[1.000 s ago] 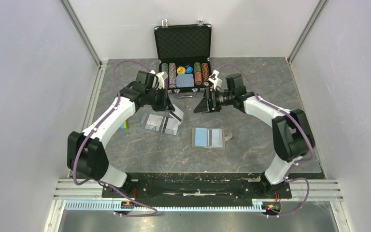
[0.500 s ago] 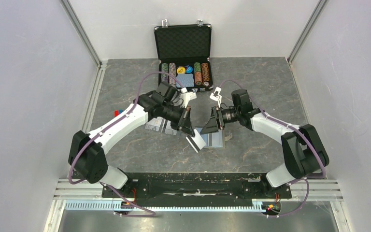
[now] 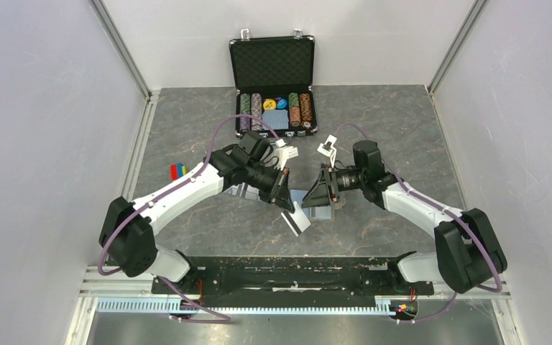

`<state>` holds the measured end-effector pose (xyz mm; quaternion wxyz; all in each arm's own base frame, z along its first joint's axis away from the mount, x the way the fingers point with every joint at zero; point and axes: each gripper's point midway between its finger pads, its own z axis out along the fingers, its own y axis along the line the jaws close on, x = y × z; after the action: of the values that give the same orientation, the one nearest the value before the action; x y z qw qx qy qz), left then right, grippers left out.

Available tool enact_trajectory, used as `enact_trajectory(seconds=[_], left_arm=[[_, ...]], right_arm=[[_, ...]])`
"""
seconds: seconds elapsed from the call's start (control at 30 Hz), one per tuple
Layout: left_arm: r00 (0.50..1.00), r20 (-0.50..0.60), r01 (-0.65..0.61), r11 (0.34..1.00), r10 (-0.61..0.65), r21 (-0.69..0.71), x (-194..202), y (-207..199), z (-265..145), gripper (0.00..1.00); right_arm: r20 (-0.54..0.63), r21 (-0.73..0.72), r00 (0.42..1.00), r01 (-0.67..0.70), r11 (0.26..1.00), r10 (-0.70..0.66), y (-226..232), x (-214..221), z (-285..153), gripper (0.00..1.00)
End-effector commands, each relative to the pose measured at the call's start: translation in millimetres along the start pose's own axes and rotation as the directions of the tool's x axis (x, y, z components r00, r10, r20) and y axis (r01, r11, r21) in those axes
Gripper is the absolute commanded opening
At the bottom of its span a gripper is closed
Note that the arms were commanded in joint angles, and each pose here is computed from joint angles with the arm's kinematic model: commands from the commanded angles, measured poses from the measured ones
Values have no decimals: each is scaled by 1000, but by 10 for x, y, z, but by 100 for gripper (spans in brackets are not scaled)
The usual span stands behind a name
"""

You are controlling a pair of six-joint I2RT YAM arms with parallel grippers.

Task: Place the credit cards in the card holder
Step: Pick up the credit card from the storage box.

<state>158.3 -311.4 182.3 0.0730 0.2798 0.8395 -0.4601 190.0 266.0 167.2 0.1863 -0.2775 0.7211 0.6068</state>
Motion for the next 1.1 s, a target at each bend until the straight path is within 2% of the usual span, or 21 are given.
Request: enact_trajectory(seconds=[0.0,0.13,0.57,0.67,0.8,0.83,0.87,0.97,1.07], left_arm=[[998,54,16,998,-13,-59,-63,26,-38,2],[998,53,20,996,-16,-83,-64,69,-41,2],[998,66,-18,1000,17,16,-184,-111,-15,2],[997,71,-21,1000,20,8,-188,-102,-20,2],[997,77,-18,1000,18,-7,-185,-75,-21,4],[997,79,-15,1000,16,-16,-184,-56,-20,9],[996,84,-12,999,15,-33,-188,-31,-25,16],[993,114,-4,995,16,-103,-222,58,-67,39],[989,150,25,979,6,-204,-256,212,-119,50]], right_arm=[[27,-30,997,67,997,-67,183,-69,-34,61],[27,-35,998,58,998,-57,194,-45,-34,62],[-53,-142,998,25,990,-33,322,140,114,58],[-58,-152,998,20,988,-29,336,146,139,45],[-58,-147,998,13,989,-22,306,139,152,10],[-59,-146,998,11,989,-20,300,138,157,3],[-58,-143,998,10,990,-18,290,137,159,0],[-53,-126,999,3,992,-10,250,134,169,0],[-42,-68,999,-27,997,24,108,139,178,0]])
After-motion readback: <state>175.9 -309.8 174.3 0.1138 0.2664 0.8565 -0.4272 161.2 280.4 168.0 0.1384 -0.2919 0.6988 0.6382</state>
